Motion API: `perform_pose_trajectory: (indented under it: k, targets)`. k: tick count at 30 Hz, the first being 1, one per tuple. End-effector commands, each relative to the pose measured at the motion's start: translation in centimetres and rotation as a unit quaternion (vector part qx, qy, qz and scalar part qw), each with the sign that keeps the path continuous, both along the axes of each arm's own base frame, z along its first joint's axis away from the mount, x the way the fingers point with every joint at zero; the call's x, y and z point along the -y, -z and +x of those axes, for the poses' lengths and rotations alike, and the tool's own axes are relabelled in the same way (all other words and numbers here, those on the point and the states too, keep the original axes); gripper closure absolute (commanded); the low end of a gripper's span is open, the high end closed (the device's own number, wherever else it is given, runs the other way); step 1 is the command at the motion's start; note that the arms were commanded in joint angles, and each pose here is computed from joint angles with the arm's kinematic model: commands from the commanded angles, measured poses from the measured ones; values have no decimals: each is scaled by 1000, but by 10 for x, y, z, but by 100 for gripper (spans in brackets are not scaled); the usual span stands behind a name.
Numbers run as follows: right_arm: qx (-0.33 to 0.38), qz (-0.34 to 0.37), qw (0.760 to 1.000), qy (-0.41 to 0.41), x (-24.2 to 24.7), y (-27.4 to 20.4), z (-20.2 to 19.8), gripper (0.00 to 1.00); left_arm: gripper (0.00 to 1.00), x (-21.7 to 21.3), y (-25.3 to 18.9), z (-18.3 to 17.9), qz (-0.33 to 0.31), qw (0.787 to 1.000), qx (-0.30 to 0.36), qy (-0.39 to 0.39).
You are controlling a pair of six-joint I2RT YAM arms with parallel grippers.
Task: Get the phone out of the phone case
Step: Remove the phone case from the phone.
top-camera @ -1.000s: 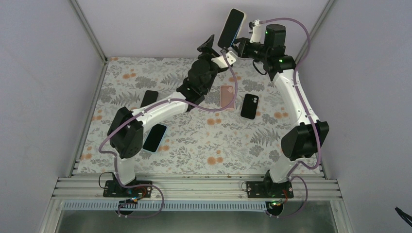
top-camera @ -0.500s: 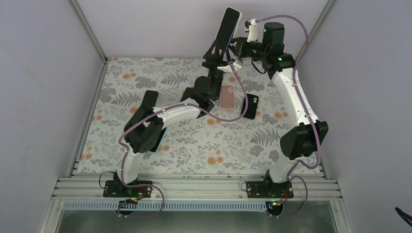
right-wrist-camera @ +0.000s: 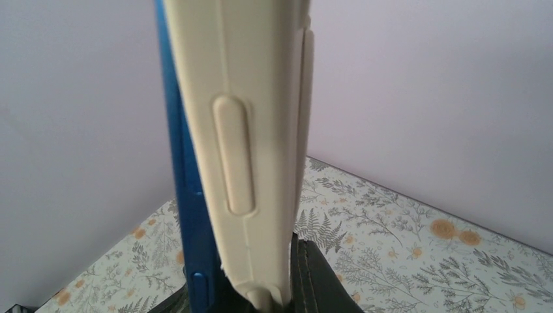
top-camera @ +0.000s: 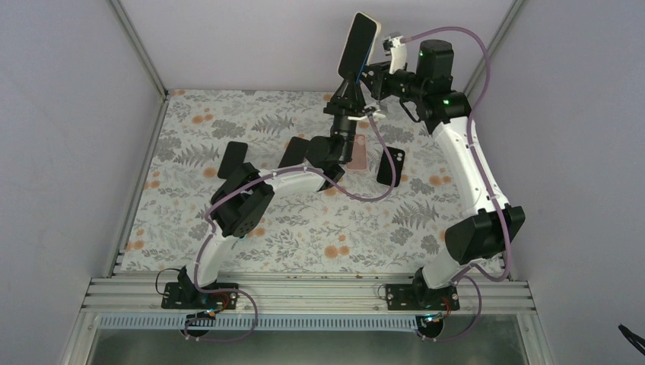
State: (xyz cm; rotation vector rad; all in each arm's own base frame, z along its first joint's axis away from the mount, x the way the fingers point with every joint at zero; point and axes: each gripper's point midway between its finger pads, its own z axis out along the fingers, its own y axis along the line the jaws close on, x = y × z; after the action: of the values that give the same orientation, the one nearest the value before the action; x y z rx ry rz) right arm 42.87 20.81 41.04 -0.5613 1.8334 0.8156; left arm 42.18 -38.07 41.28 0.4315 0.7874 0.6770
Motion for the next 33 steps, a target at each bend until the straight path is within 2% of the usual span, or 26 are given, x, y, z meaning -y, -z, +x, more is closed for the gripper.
perform_pose_trajectory:
  k: [1, 8, 13, 19, 23, 26, 33]
  targets:
    - [-136, -14, 986, -94, -25, 56, -53, 97, 87, -72, -77, -13, -109, 990, 81, -40]
    - [-137, -23, 988, -63, -21, 62, -40, 97, 98, -79, -82, -21, -112, 989, 88, -36]
    - [-115, -67, 991, 28, 2, 74, -11, 97, 98, -87, -83, -29, -122, 990, 74, -13]
    - [-76, -120, 976, 166, 49, 74, 26, 97, 98, -82, -79, -33, -114, 993, 10, 38]
    - [-56, -155, 960, 226, 73, 73, 40, 97, 98, -65, -63, -34, -80, 991, -65, 89]
    - [-46, -174, 951, 250, 85, 76, 44, 97, 98, -66, -53, -36, -70, 989, -94, 95]
    - [-60, -192, 947, 249, 93, 93, 40, 97, 98, -83, -31, -44, -24, 992, -111, 59]
